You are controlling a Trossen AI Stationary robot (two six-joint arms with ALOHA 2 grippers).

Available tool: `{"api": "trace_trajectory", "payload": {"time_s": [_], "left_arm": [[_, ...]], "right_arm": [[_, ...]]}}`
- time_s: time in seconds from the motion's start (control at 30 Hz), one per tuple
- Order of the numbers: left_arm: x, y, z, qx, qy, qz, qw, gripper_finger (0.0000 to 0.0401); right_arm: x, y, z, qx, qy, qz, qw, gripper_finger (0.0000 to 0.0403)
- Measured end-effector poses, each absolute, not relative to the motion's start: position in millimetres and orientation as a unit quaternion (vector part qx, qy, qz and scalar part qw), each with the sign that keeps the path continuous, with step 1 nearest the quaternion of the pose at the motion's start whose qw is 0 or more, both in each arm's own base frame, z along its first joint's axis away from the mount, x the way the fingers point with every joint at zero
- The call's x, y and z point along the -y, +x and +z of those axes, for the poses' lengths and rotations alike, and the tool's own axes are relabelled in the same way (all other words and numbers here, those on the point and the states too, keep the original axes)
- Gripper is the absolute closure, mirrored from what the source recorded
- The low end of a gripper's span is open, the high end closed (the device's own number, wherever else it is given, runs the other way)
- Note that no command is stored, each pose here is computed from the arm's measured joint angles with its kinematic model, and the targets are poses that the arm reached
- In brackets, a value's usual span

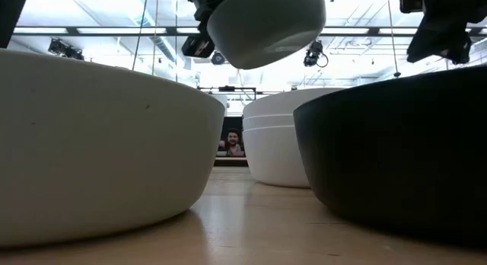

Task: Nest bowls inside each other
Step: Stack the dark gray bowl on top of the white bowl

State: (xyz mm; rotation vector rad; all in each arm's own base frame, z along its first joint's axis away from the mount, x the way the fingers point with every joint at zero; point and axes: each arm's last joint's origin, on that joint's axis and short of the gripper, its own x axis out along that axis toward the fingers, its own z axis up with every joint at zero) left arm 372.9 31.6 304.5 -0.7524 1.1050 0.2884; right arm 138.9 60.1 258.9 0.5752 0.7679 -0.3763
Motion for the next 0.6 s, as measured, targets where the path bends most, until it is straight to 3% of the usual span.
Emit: {"api": "trace_trajectory", "payload": {"time_s": [0.3,0.6], "left_arm": [[-28,373,304,-0.514,-0.338,0.125,0.778,0.0392],[-28,373,304,-0.516,-0.333,0.122,0.78,0.0392]], "right_arm": [[-64,145,217,-0.351,0.302,-0.168,0.87,0.0392],[-64,145,186,-0.335,0.324,-0.159,0.87,0.0398]]}}
